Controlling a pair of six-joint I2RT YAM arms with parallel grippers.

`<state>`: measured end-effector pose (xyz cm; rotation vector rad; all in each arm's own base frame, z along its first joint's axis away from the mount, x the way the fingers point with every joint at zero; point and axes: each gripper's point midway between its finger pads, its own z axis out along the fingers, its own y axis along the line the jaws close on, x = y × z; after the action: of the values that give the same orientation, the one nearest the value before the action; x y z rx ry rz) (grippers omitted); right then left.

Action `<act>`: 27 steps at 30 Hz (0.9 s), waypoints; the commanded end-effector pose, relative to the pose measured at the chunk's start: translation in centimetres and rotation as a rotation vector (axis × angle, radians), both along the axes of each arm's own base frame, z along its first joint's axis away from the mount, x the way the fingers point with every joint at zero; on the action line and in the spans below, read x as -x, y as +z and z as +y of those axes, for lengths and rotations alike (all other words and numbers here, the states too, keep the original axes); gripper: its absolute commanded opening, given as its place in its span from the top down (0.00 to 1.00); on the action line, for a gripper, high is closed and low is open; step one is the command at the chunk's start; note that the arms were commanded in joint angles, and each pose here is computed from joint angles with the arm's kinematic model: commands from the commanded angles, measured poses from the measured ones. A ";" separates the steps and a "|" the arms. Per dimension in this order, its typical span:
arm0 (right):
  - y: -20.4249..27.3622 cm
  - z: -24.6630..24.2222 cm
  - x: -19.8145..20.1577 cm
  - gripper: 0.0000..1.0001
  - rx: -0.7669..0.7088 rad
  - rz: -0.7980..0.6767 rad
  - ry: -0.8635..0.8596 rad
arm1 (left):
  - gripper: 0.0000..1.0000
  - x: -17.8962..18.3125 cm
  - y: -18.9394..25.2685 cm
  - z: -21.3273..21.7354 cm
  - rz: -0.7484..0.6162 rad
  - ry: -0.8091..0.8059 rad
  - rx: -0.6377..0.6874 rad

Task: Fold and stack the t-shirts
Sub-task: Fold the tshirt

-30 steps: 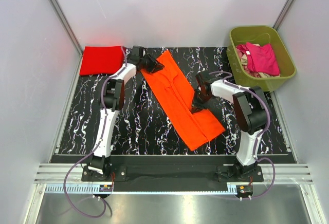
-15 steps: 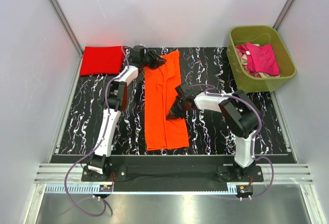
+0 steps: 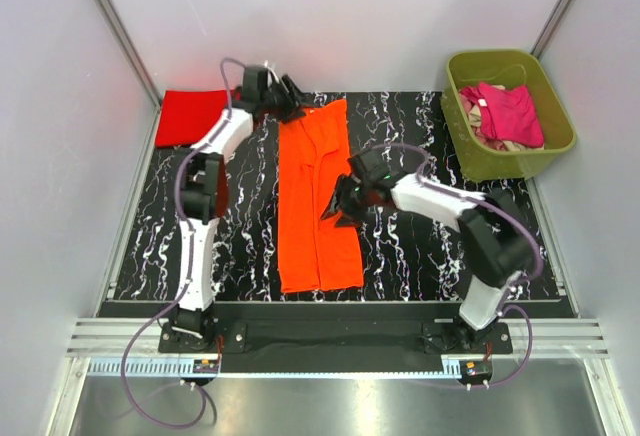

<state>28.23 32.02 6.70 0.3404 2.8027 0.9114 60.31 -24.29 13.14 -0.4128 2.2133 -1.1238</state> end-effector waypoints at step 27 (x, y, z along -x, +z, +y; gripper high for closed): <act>2.6 -3.6 10.5 0.42 -0.177 -0.043 0.359 | 0.47 43.2 -4.7 8.5 0.326 -0.103 -0.244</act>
<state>17.30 24.79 6.07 -0.0274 2.9112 1.1247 16.72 -16.29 7.69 -0.3013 2.7260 -0.8820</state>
